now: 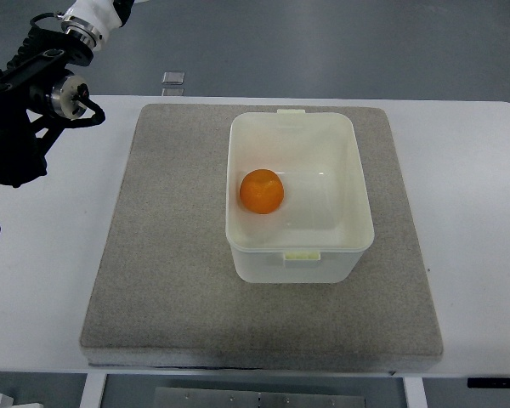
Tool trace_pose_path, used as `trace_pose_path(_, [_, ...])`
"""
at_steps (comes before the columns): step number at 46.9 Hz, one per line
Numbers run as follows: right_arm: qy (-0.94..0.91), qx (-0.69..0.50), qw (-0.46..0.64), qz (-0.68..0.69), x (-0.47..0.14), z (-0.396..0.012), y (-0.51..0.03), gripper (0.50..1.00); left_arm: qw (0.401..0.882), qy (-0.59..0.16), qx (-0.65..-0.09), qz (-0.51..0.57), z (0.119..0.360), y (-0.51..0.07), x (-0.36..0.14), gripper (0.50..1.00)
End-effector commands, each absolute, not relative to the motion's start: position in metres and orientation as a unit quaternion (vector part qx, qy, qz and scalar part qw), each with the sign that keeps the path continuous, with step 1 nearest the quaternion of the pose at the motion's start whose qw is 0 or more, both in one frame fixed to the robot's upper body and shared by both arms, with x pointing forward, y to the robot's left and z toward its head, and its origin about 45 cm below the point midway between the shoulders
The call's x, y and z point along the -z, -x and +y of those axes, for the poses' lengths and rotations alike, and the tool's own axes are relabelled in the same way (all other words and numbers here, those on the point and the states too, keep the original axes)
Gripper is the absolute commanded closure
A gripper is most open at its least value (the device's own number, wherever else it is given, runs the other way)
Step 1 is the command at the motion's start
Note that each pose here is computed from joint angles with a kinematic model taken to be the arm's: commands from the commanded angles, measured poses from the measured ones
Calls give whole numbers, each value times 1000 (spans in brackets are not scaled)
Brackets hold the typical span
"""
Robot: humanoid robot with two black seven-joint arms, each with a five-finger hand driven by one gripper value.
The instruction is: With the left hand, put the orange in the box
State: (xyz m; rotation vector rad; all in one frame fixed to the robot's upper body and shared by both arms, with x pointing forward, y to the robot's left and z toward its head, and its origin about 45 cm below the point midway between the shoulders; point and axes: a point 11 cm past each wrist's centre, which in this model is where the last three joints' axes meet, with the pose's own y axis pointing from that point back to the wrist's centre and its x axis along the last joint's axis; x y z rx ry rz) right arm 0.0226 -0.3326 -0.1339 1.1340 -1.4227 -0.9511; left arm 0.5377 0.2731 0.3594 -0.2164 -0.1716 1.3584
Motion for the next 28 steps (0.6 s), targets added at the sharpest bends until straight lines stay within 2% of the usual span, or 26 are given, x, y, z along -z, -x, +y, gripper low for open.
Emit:
trace_pose_path(1, [-473,396,518,-593,134,-333,-23,556,756,82,-646,-68,279,-542,-347,583])
trace_pose_path(18, [-473,396,518,-593,134,-333,-23,556,676,7,-737,14,302,-550,-311,609])
trace_pose_path(23, [-473,396,518,-593,134,-333,-23,556,678,13,-735,22,299,-550,-309,606])
trace_pose_path(28, [-473,396,518,-593,134,-333,-23,556,699,55,-711,58,290,-549,-307,606])
